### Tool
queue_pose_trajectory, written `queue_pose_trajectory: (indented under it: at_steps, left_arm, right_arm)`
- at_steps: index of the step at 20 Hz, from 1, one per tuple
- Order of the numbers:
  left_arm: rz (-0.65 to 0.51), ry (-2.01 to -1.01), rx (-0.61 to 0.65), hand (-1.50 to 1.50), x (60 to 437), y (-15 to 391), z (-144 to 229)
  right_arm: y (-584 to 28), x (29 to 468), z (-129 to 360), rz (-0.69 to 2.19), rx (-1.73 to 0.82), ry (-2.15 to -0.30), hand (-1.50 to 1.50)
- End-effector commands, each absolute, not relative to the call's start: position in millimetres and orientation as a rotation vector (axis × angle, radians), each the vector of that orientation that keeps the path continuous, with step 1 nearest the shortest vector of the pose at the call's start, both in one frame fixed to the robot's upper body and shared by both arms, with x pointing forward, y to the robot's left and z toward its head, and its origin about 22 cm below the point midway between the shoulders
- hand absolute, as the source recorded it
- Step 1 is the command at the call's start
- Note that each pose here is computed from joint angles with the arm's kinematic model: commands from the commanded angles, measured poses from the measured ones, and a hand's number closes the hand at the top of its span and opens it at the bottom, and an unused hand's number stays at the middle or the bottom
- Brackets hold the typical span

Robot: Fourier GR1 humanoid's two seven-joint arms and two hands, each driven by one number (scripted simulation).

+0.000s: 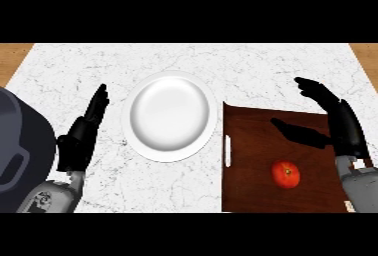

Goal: Pick the tomato from the tray and place it in the plate

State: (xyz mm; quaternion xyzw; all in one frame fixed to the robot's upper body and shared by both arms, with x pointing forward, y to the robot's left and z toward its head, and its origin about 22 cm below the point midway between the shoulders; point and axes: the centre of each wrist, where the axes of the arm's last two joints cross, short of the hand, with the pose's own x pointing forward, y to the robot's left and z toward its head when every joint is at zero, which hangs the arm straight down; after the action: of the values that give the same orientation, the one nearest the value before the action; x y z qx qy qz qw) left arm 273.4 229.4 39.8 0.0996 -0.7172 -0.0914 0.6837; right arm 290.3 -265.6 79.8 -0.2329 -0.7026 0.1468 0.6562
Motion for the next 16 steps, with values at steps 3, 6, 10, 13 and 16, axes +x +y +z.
queue_pose_trajectory:
  at_steps: [3,6,10,13,16]
  left_arm:
    - [-0.202,-1.562,0.229,0.00,291,252,45]
    - [-0.197,-1.557,0.230,0.00,298,250,54]
    - [-0.198,-1.550,0.238,0.00,285,266,40]
    - [-0.191,-1.556,0.216,0.00,293,250,41]
    - [-0.206,-1.551,0.215,0.00,294,259,49]
  right_arm:
    - [-170,259,14,0.094,-0.547,-1.510,-1.50]
    - [-145,228,-4,0.230,-0.640,-1.543,-1.50]
    - [-176,218,9,0.301,-0.864,-1.532,-1.50]
    - [-169,206,50,0.293,-0.925,-1.574,-1.50]
    - [-179,209,91,0.363,-0.997,-1.481,-1.50]
